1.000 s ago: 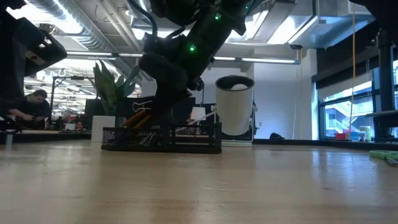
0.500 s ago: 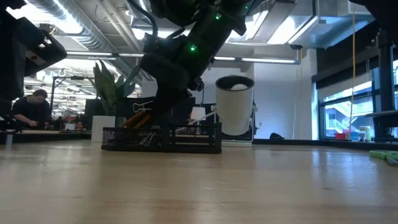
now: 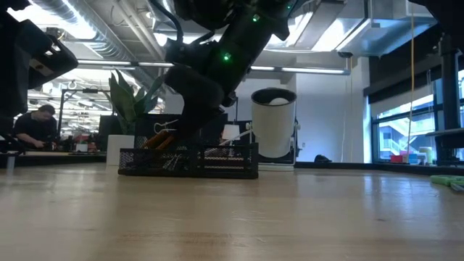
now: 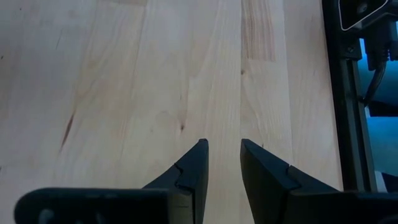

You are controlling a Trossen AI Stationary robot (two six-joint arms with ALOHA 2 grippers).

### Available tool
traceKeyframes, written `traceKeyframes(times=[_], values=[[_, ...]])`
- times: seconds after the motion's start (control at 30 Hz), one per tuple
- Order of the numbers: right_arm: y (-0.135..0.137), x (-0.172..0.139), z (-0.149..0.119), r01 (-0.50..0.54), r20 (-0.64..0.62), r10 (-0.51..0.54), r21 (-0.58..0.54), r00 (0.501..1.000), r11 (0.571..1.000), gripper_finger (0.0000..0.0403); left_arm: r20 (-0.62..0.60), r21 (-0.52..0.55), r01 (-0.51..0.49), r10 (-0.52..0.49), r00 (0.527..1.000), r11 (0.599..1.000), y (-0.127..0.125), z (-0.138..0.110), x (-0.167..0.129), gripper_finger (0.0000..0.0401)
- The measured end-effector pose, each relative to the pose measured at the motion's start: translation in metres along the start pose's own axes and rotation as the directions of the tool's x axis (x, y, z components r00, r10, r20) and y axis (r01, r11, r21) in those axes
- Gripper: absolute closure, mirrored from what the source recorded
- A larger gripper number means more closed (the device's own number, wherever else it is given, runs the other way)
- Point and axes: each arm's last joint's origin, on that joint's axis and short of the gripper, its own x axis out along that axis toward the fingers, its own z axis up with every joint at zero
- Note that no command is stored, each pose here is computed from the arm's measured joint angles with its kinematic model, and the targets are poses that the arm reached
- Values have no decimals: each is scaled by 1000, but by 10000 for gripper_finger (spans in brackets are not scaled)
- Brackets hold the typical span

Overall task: Pick and place office supplies into organizer
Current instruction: Put the black binder clip in the desk organizer

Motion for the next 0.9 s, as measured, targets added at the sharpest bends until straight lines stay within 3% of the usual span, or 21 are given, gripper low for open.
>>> traceKeyframes(times=[0.77,0.9], values=[[1,8,-3,58,2,-58,26,998,998,381,1,-3,5,-5,1000,1000,0,0,0,315],[2,7,-2,57,5,-57,27,998,998,357,1,-2,5,-5,1000,1000,0,0,0,315]])
